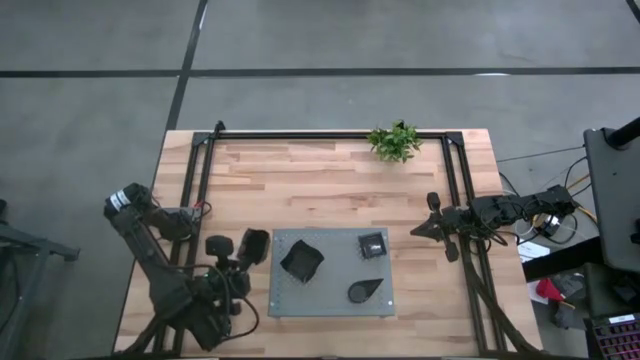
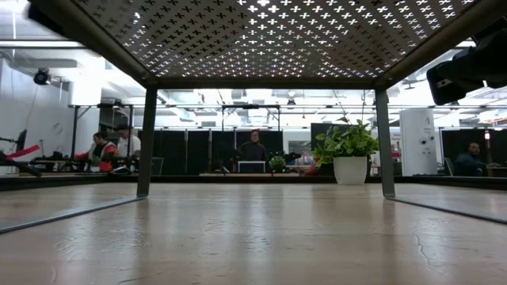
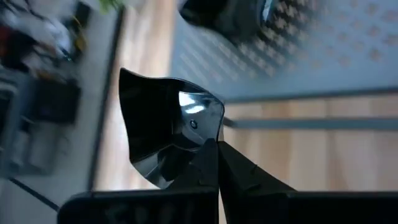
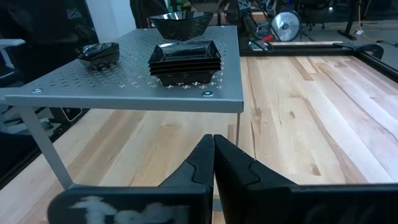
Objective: Pick & Place Mini shaped plates
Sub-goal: Stack the distorted square plate on top of the distorted square plate on the shelf
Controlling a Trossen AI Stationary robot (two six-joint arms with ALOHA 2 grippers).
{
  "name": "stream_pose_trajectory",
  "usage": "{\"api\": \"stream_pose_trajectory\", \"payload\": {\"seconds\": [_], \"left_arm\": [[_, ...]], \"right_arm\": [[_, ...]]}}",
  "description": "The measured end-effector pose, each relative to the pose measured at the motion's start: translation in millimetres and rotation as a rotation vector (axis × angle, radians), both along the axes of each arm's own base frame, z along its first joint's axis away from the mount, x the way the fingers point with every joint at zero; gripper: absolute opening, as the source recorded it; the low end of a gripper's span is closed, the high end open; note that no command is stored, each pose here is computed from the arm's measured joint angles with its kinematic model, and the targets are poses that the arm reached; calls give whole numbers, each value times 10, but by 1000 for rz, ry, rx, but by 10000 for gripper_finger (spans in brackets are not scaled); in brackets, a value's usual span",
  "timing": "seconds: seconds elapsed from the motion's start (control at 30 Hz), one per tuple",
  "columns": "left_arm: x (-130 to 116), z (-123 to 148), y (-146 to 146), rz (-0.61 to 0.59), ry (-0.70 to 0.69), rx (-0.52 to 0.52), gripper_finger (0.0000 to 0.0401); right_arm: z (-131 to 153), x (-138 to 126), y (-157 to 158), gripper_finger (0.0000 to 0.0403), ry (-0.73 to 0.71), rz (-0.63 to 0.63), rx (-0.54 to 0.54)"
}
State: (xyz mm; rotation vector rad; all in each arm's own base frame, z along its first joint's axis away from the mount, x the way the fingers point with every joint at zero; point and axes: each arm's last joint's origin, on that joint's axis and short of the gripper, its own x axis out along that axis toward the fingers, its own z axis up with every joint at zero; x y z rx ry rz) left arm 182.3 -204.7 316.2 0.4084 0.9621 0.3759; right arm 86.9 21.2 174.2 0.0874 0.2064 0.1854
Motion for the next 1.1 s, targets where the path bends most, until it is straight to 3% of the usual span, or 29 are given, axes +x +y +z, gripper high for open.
{"api": "stream_pose_trajectory", "payload": {"seconds": [0.13,0.3,0.63,0.93,1.1], "left_arm": [[58,71,37,-59,-33,96,0],[146,178,56,-108,-58,138,0],[504,304,-8,-360,-77,220,0],[657,374,27,-370,-98,132,0],[717,290,18,-371,-67,155,0]], "right_arm": [[0,0,0,8,0,0,0],[0,0,0,8,0,0,0],[0,0,0,8,0,0,0],[0,0,0,8,0,0,0],[0,0,0,8,0,0,0]]}}
